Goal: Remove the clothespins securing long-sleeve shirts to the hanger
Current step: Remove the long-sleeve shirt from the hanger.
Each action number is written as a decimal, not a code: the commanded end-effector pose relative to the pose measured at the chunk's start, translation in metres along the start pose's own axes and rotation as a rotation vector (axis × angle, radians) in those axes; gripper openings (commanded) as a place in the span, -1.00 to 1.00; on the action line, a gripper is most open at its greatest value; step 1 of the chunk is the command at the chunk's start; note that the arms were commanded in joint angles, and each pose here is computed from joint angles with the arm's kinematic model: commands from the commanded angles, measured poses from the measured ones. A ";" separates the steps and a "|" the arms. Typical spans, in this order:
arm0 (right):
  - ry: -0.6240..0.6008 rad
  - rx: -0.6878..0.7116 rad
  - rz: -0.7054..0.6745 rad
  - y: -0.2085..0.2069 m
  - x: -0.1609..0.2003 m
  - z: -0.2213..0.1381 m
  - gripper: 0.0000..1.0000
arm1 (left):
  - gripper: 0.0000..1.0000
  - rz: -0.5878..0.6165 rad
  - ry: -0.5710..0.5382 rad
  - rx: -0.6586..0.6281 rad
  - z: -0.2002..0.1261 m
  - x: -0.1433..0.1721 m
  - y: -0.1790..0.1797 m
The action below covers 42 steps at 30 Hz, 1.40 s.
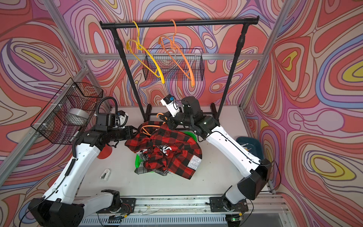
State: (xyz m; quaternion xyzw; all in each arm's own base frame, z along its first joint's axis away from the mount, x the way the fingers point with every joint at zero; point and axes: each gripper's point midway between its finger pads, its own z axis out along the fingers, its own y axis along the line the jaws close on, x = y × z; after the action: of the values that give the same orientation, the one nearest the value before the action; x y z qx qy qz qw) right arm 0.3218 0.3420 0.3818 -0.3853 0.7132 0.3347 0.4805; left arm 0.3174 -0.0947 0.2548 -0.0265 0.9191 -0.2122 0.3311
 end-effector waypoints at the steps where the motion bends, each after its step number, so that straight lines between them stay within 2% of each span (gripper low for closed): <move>1: -0.060 -0.037 -0.015 0.009 -0.019 -0.007 -1.00 | -0.17 0.009 0.028 -0.035 0.011 0.006 0.009; 5: -0.061 -0.053 -0.012 0.013 -0.019 -0.008 -1.00 | -0.38 -0.005 0.035 -0.007 0.024 0.005 0.006; 9: -0.073 -0.053 -0.015 0.014 -0.021 -0.012 -1.00 | -0.79 -0.002 0.050 -0.009 0.029 0.004 0.007; 13: -0.076 -0.060 -0.012 0.016 -0.021 -0.013 -1.00 | -1.00 -0.003 0.062 -0.008 0.034 0.008 0.009; 21: -0.079 -0.071 -0.024 0.021 -0.023 -0.021 -1.00 | -1.00 -0.014 0.064 -0.140 0.046 0.007 0.040; 26: -0.084 -0.039 -0.044 0.019 -0.026 -0.029 -1.00 | -1.00 -0.098 0.075 -0.106 0.048 0.004 0.057; 29: -0.094 -0.026 -0.047 0.018 -0.028 -0.032 -1.00 | -1.00 -0.110 0.079 -0.099 0.046 0.007 0.061; 32: -0.110 -0.018 -0.042 0.017 -0.031 -0.033 -1.00 | -1.00 -0.117 0.088 -0.040 0.046 0.014 0.052; 37: -0.114 0.053 -0.017 0.001 -0.031 -0.026 -1.00 | -1.00 -0.184 0.073 0.136 0.040 0.028 0.023; 42: -0.124 0.086 0.013 -0.010 -0.027 -0.013 -1.00 | -1.00 -0.143 0.089 0.185 0.033 0.046 -0.008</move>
State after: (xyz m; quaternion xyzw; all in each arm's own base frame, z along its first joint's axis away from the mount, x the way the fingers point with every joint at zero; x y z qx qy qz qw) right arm 0.3213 0.3326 0.4017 -0.3600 0.7041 0.3323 0.5141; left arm 0.3063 -0.1056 0.1927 -0.0656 0.9177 -0.2904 0.2631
